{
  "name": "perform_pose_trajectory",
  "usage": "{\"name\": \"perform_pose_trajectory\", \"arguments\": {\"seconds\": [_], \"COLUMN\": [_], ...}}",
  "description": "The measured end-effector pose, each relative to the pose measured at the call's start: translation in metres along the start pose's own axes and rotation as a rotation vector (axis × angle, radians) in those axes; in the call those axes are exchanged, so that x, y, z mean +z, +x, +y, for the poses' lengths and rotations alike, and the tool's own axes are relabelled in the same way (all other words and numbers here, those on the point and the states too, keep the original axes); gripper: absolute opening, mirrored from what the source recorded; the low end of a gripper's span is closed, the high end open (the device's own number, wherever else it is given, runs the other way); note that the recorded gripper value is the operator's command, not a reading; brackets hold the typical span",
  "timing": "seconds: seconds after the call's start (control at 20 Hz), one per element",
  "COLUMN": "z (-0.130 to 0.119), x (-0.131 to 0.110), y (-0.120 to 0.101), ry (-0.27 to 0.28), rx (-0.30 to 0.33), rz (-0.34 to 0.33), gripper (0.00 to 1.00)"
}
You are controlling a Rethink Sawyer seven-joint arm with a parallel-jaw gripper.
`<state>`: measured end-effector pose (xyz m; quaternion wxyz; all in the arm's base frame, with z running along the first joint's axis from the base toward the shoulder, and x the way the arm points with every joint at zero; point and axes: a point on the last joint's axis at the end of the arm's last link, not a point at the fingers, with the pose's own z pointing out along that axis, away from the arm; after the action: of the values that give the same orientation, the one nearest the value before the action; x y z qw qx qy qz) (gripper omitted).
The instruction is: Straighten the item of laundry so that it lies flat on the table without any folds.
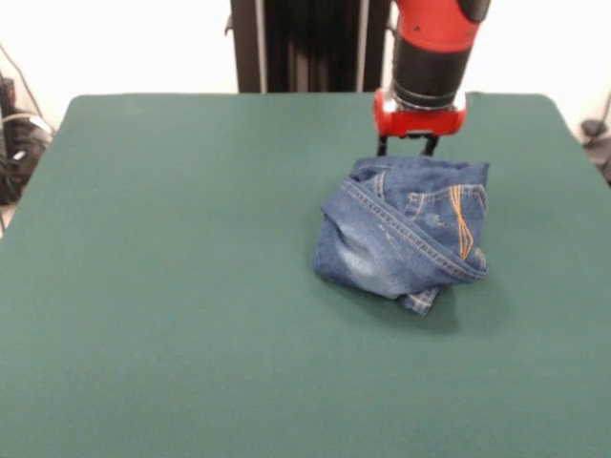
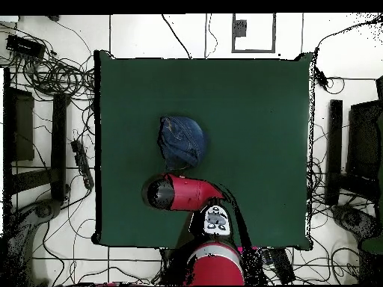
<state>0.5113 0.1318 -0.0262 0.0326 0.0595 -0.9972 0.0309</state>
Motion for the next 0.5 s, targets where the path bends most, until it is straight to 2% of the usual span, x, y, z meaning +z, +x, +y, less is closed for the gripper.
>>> {"name": "perform_pose_trajectory", "arguments": {"seconds": [0.5], "z": [0.023], "x": [0.016], "y": [0.021], "ry": [0.0], "rx": [-0.125], "rz": [0.027], "gripper": [1.0]}}
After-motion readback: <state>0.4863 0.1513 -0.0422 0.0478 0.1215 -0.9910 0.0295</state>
